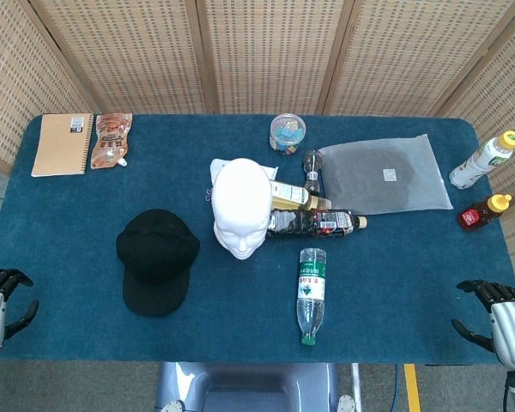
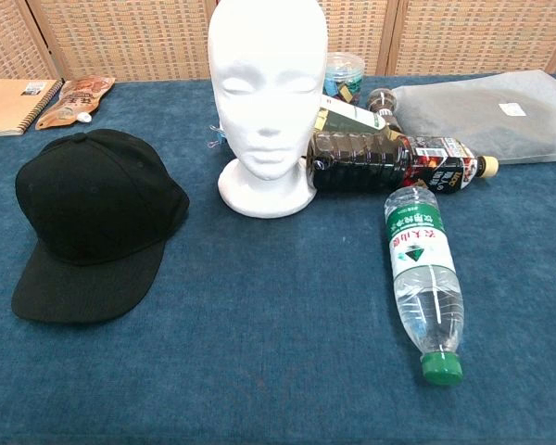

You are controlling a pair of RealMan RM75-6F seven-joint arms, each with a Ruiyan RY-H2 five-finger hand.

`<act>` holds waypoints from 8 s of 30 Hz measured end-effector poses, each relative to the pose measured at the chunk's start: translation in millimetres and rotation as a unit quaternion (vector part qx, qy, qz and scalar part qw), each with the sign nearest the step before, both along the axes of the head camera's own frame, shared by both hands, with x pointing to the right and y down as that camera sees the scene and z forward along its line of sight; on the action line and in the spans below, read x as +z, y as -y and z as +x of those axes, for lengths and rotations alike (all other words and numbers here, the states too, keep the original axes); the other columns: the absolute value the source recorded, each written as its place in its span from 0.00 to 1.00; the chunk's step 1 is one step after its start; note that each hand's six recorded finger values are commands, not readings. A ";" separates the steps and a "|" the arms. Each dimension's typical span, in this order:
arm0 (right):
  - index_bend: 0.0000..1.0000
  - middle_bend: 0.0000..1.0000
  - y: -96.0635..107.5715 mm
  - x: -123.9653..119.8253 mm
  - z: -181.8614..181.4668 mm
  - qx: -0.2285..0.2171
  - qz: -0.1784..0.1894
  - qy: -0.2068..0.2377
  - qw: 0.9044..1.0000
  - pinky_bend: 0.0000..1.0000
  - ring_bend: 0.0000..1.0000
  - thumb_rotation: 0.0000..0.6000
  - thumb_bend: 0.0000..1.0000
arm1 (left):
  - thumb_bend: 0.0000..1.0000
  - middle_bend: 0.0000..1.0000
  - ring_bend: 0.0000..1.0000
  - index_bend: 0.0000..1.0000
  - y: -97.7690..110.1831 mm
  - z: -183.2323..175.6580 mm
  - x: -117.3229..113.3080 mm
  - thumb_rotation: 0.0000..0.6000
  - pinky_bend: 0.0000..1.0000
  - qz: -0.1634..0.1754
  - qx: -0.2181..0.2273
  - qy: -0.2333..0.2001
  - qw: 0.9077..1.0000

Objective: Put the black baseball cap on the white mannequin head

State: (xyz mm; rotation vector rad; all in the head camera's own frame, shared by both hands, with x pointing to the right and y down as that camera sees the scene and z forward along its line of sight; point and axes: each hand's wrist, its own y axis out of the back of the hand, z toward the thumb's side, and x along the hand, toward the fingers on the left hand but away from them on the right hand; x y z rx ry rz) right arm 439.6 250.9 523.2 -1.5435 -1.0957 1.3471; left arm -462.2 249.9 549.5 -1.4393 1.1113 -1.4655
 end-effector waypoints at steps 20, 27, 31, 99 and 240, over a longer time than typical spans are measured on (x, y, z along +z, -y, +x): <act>0.37 0.42 -0.5 -1.0 -1.2 -0.002 0.004 0.013 1.000 0.41 0.41 1.00 0.16 | 0.25 0.39 0.27 0.45 2.5 2.4 -4.2 1.00 0.45 -0.003 0.014 0.001 1.000; 0.37 0.42 -0.6 -2.8 -2.9 -0.004 0.005 0.015 1.000 0.41 0.41 1.00 0.16 | 0.25 0.47 0.35 0.55 11.1 3.1 -2.8 1.00 0.53 0.001 0.021 0.000 1.000; 0.37 0.42 -1.1 -2.8 -4.0 -0.005 0.005 0.016 1.000 0.41 0.42 1.00 0.16 | 0.22 0.55 0.42 0.64 13.6 8.7 1.2 1.00 0.57 -0.003 0.036 -0.002 0.999; 0.37 0.42 -16.0 -20.4 26.8 0.038 0.027 0.008 0.999 0.42 0.42 1.00 0.16 | 0.13 0.67 0.50 0.70 19.4 178.0 123.0 1.00 0.65 -0.044 0.152 -0.079 0.984; 0.37 0.42 -15.1 -31.9 32.1 0.042 0.044 0.007 0.998 0.44 0.42 1.00 0.16 | 0.47 0.53 0.48 0.79 158.6 303.6 -3.4 1.00 0.73 0.181 0.351 -0.122 0.911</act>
